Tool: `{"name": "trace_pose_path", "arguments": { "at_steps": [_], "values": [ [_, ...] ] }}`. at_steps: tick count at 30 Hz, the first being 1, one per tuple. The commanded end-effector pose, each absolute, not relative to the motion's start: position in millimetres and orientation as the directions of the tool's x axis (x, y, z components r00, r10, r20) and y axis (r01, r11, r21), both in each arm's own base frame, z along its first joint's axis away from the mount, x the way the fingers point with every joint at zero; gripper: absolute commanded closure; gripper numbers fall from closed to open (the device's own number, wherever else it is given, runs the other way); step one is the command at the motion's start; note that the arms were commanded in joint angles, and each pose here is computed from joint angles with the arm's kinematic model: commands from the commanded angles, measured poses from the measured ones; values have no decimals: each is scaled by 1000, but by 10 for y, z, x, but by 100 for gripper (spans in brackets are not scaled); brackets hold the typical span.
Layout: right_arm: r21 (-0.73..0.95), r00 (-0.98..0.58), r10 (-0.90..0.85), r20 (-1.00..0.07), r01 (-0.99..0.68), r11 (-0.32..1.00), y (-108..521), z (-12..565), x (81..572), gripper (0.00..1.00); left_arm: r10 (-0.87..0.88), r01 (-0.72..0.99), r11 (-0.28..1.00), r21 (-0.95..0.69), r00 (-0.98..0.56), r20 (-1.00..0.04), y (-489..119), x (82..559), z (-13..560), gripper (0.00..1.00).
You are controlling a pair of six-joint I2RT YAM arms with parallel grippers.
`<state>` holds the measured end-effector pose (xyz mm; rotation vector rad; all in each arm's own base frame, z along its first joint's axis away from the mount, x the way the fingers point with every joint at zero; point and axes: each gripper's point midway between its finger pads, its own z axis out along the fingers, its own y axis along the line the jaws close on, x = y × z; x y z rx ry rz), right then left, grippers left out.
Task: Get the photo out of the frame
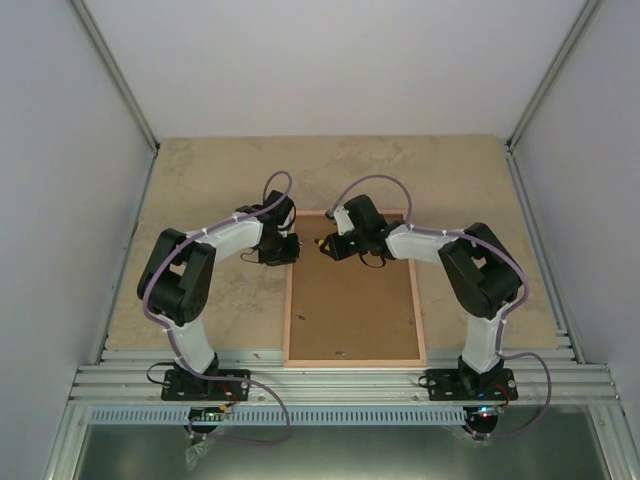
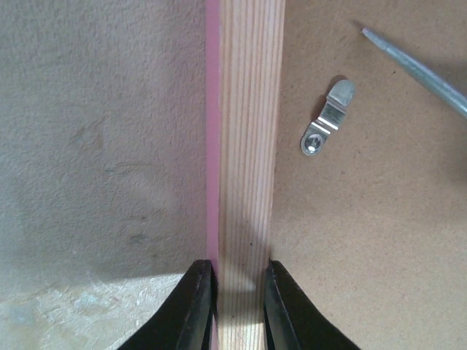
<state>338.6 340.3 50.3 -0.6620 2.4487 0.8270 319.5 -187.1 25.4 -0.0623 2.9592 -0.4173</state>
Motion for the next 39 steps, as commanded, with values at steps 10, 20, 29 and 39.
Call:
{"name": "trace_pose_path", "arguments": {
  "at_steps": [10, 20, 29, 39],
  "values": [
    [412, -750, -418, -513, -642, 646, 3437, 431, 3254, 100, -79, -29, 939, -343, -988, -132, -1991, 3148, 350, 94],
    [367, -767, -467, -441, -628, 686, 3297, 298, 3199, 100, -85, -31, 945, -326, -985, -151, -1950, 3165, 371, 95],
    [328, -774, -536, -338, -630, 704, 3090, 203, 3011, 100, -86, -33, 951, -307, -983, -159, -1918, 3188, 375, 95],
    [359, -762, -529, -375, -645, 675, 3144, 437, 2957, 100, -97, -42, 952, -304, -981, -166, -1911, 3213, 395, 97]
  ]
}}
